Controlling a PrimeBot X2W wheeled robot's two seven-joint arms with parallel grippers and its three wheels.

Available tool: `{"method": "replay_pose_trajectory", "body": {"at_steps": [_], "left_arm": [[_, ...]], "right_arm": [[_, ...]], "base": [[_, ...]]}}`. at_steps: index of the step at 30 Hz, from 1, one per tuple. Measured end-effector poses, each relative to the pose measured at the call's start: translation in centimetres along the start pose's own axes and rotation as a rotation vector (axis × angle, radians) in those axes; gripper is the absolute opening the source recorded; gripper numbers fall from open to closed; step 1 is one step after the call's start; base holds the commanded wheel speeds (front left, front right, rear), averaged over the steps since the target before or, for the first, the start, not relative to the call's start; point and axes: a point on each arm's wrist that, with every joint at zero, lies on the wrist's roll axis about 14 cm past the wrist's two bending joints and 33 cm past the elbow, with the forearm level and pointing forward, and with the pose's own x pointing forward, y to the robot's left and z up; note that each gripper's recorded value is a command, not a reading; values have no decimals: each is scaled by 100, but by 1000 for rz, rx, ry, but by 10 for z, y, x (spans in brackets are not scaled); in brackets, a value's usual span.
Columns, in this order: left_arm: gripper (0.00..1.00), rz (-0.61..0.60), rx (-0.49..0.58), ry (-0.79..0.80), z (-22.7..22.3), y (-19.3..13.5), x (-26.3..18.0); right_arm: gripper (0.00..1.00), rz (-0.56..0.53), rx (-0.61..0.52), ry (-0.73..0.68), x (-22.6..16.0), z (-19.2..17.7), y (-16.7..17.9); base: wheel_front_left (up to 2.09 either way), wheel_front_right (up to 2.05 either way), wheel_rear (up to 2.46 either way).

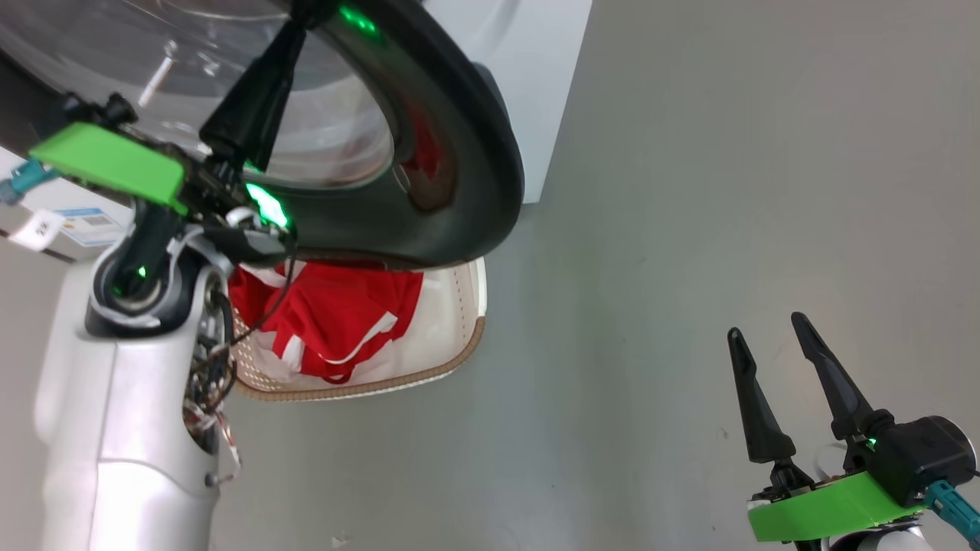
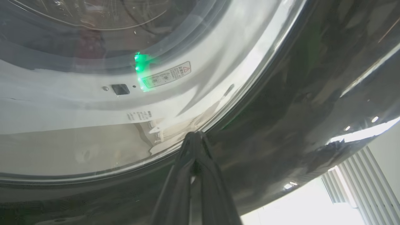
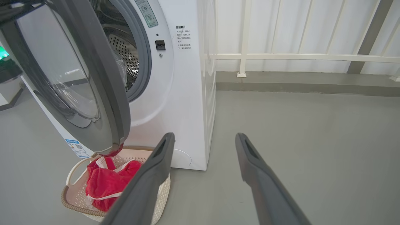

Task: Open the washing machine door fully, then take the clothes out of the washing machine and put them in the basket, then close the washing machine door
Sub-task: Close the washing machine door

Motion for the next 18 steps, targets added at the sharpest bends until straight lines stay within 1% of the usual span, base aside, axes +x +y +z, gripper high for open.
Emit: {"method": "replay_pose_trajectory", "body": {"at_steps": [7,18], "left_arm": [[0,-23,-2,2,4,0,16],[0,-47,-15,3,12,5,43]], "right_arm": [[100,-10,-6,2,5,-1,-4],[100,-29,-21,37,8,-13,-10]], "base": [[0,0,0],[0,0,0]]}}
